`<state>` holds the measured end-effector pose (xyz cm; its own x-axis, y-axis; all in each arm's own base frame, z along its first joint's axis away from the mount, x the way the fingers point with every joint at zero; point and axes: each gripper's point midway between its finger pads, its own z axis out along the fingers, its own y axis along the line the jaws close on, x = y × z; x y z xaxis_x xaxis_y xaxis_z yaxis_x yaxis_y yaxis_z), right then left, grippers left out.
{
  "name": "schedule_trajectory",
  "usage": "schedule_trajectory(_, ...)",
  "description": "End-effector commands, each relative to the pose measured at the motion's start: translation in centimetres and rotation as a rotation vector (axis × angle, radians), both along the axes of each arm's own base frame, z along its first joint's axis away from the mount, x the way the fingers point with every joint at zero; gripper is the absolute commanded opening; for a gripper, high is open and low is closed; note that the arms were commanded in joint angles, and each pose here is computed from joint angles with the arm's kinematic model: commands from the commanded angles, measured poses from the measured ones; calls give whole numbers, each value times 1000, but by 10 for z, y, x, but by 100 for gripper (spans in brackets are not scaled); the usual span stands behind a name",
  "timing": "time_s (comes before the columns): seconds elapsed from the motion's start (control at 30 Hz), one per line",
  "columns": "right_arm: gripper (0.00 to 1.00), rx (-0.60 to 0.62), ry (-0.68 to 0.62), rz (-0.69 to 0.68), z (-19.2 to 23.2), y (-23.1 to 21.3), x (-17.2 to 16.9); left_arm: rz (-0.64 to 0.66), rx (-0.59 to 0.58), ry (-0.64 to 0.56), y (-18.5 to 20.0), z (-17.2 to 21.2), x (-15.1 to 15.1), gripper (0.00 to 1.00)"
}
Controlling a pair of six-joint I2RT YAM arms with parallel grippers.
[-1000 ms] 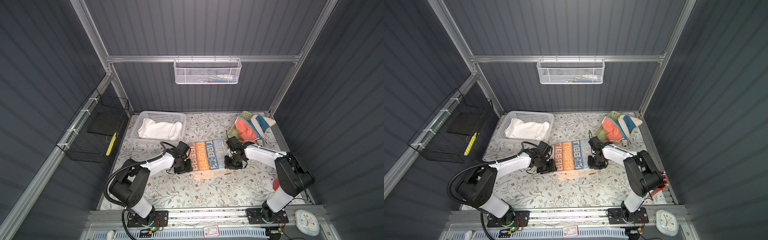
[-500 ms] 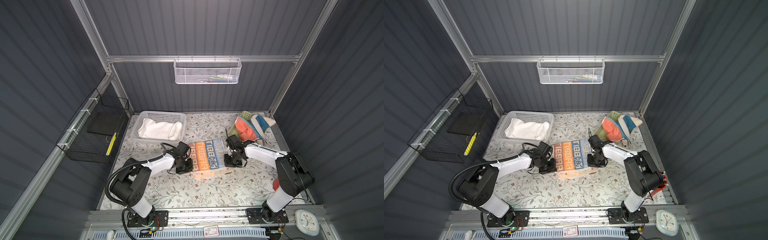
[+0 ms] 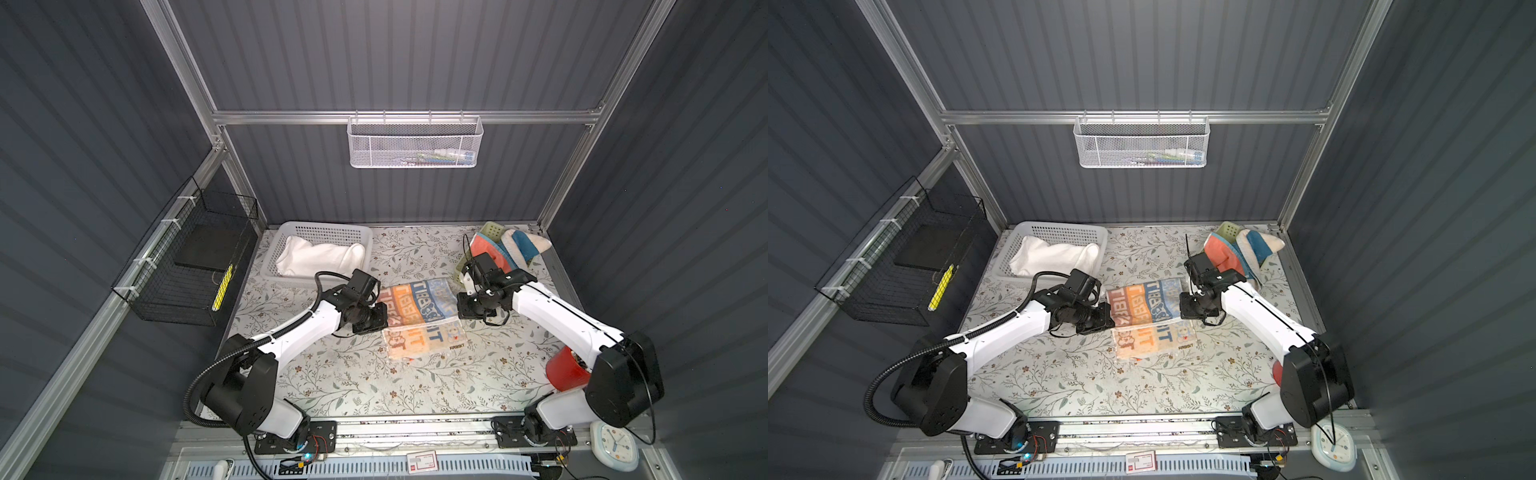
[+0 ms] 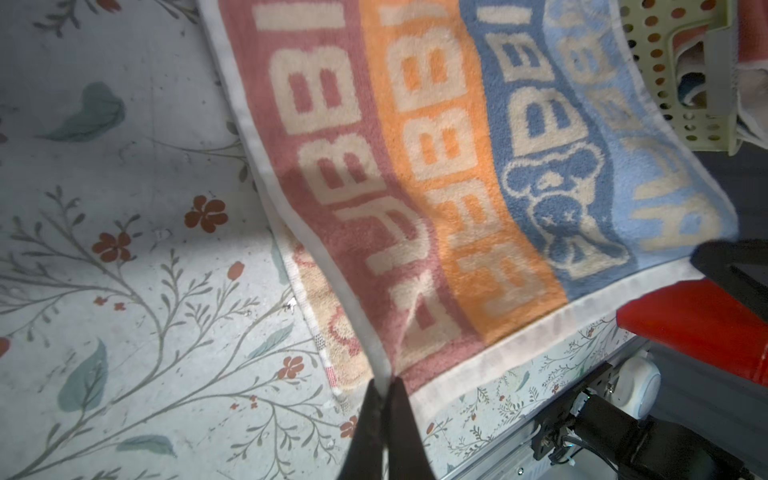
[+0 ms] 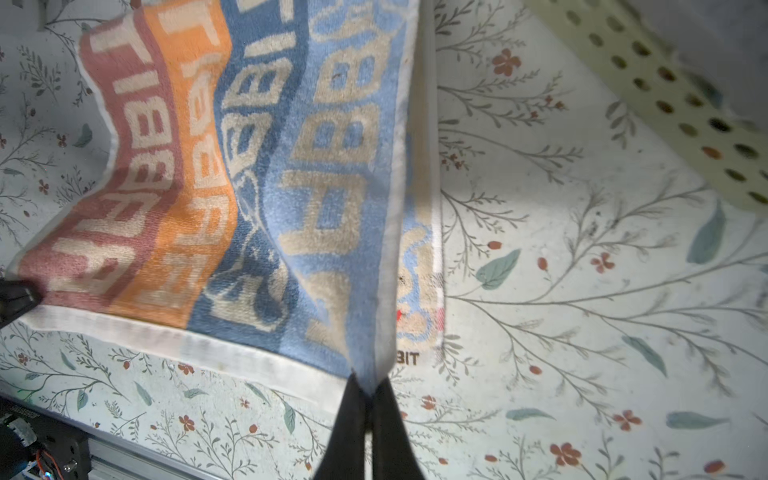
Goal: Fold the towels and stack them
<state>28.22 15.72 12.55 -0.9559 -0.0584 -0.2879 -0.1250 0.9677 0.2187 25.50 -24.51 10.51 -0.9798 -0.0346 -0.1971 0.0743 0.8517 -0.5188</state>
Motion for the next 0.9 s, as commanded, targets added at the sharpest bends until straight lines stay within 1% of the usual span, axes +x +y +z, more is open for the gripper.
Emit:
schedule_trajectory(0.0,4,-68,81,8,-14,-20,-24,-12,5,68,-2,-9,-24,0)
schedule_trajectory(0.13,6,-60,177,11,-51,-21,-42,-14,23,144,-7,-45,-48,0)
schedule_trajectory(0.2,8,-50,217,10,-71,-18,-47,-10,56,182,-2,-67,-54,0)
schedule_trajectory(0.23,10,-46,238,12,-80,-17,-48,-10,83,199,1,-77,-57,4)
schedule_trajectory(0.27,14,-45,262,10,-87,-15,-50,-11,115,212,6,-84,-58,10)
schedule_trajectory(0.3,22,-44,288,8,-94,-14,-52,-12,139,225,8,-89,-59,19)
schedule_trajectory(0.33,31,-45,303,6,-97,-13,-53,-12,152,226,10,-89,-58,25)
schedule_trajectory(0.37,37,-44,309,7,-97,-12,-54,-11,162,218,11,-87,-56,30)
schedule_trajectory(0.4,39,-44,305,10,-97,-11,-55,-8,169,202,12,-82,-54,34)
schedule_trajectory(0.47,43,-30,282,12,-92,-10,-53,-6,189,164,15,-72,-47,37)
schedule_trajectory(0.57,43,-23,254,21,-88,-8,-49,-14,218,116,16,-59,-37,37)
schedule_trajectory(0.6,41,-22,252,22,-88,-8,-48,-19,218,104,14,-56,-33,37)
schedule_trajectory(0.77,29,-9,268,23,-97,-3,-49,-45,171,84,-5,-54,-22,32)
schedule_trajectory(0.87,21,-3,289,19,-106,-1,-57,-74,164,77,-18,-59,-19,30)
